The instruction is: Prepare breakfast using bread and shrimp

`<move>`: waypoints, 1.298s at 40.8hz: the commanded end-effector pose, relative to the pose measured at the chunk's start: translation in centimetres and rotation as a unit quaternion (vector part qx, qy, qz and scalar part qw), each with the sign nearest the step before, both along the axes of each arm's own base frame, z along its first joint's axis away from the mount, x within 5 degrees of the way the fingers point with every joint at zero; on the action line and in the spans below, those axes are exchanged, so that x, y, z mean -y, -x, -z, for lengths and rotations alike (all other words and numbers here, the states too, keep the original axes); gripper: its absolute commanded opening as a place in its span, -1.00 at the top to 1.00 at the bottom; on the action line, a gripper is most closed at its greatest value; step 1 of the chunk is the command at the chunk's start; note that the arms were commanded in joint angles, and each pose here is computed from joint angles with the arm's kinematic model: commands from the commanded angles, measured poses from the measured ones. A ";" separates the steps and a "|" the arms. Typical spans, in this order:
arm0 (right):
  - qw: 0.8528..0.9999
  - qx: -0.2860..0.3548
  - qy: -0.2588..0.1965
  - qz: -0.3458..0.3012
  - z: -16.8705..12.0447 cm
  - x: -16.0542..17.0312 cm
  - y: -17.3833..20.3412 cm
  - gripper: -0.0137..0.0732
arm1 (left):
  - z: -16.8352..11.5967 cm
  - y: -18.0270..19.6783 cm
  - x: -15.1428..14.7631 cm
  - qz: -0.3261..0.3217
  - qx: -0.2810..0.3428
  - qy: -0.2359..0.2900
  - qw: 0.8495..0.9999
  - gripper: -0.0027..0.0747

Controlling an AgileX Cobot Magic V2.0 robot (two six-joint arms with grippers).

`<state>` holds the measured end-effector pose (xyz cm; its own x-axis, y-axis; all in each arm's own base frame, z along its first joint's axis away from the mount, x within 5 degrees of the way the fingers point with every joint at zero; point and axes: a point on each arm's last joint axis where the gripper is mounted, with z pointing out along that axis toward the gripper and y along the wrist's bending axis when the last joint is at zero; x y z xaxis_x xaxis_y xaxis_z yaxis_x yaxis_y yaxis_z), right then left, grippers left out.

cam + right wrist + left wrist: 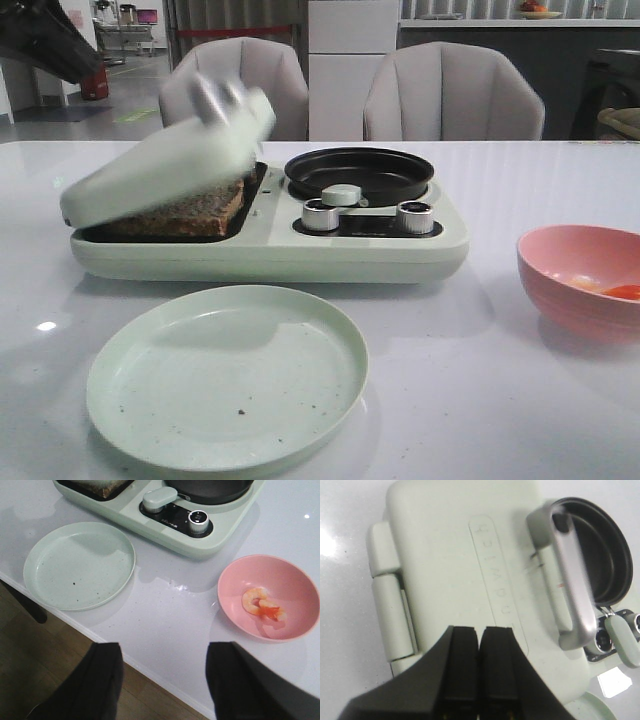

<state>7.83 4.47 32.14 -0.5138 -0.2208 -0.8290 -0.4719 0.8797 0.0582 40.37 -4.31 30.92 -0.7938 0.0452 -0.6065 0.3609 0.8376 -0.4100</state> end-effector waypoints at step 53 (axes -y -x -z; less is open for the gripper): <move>0.999 0.042 -0.027 0.000 -1.4 -0.2 -0.2 -0.43 | -0.6 29.5 1.9 0.037 0.218 -0.067 0.973 0.67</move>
<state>7.82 4.48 32.14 -0.5144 -0.2196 -0.8290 -0.4722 0.8795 0.0600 10.88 -6.18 30.14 -0.5083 0.2613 -0.8206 0.5487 0.8327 -0.0747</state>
